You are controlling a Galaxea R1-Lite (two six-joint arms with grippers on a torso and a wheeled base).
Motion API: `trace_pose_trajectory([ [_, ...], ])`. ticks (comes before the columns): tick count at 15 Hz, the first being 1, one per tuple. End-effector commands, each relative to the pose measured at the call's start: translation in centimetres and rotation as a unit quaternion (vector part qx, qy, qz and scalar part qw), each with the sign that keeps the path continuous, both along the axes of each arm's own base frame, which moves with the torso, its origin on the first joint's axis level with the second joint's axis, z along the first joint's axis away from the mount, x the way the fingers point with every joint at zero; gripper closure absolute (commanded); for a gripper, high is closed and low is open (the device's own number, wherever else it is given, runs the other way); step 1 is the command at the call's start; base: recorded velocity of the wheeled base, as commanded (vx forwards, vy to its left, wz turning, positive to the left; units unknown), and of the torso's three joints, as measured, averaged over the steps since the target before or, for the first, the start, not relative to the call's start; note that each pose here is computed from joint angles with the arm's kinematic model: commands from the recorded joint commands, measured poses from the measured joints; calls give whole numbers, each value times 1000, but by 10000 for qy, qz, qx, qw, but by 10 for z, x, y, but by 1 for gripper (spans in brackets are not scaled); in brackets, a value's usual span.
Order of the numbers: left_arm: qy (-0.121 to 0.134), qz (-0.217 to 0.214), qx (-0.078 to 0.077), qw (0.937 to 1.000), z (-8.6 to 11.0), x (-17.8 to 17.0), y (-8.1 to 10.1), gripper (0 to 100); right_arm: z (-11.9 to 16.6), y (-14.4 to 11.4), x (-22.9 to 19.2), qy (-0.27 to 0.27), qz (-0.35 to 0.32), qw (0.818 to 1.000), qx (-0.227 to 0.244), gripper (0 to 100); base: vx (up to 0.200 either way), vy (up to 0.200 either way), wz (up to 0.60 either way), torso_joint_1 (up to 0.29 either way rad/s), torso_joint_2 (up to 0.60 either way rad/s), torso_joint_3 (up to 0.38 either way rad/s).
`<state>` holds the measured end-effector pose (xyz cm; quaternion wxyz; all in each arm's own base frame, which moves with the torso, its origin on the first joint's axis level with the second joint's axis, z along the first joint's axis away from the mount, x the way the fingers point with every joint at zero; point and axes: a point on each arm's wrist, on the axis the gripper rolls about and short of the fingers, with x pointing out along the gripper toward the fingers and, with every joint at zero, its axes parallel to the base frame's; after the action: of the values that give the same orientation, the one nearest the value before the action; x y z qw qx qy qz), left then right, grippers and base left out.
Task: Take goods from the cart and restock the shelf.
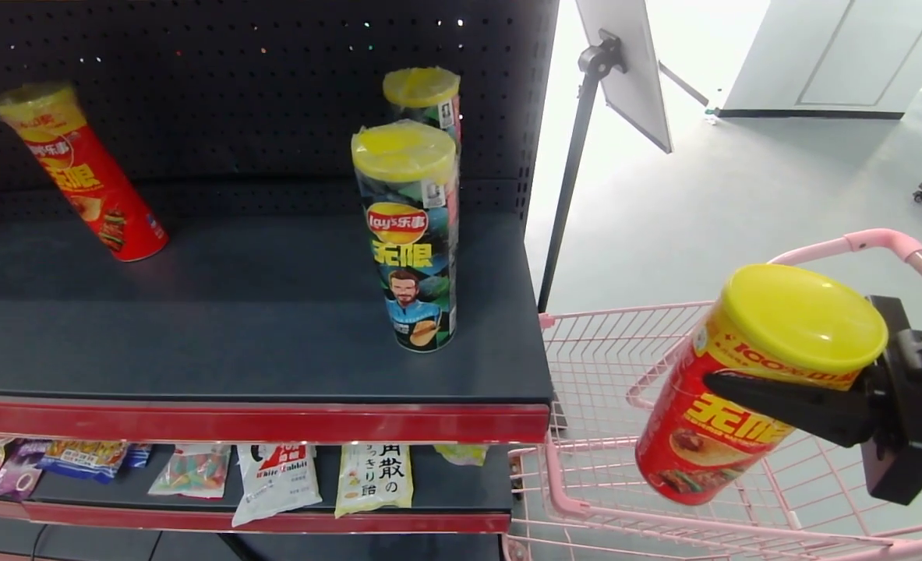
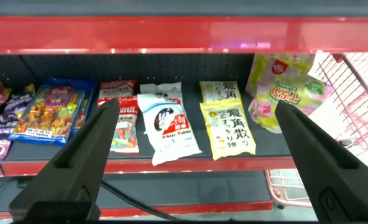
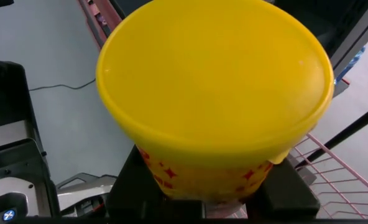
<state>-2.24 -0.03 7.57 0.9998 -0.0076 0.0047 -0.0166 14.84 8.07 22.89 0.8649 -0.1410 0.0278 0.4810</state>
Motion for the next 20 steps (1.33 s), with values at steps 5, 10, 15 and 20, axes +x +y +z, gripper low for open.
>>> trace_pose_trajectory([
  [5,0,-3,-1,10000,0,0,0,0,2,-9,-9,-86,-132,9998,81,100,0,0,0,66,-150,-82],
  [10,0,-3,-1,10000,0,0,0,0,9,-6,-27,-346,218,9990,185,100,0,0,0,0,0,0],
  [15,0,-3,-1,10000,0,0,0,0,7,13,-23,-254,384,9989,40,100,0,0,0,0,0,0],
  [20,0,-3,-1,10000,0,0,0,0,13,19,-20,-321,287,9991,39,100,0,0,0,0,0,0],
])
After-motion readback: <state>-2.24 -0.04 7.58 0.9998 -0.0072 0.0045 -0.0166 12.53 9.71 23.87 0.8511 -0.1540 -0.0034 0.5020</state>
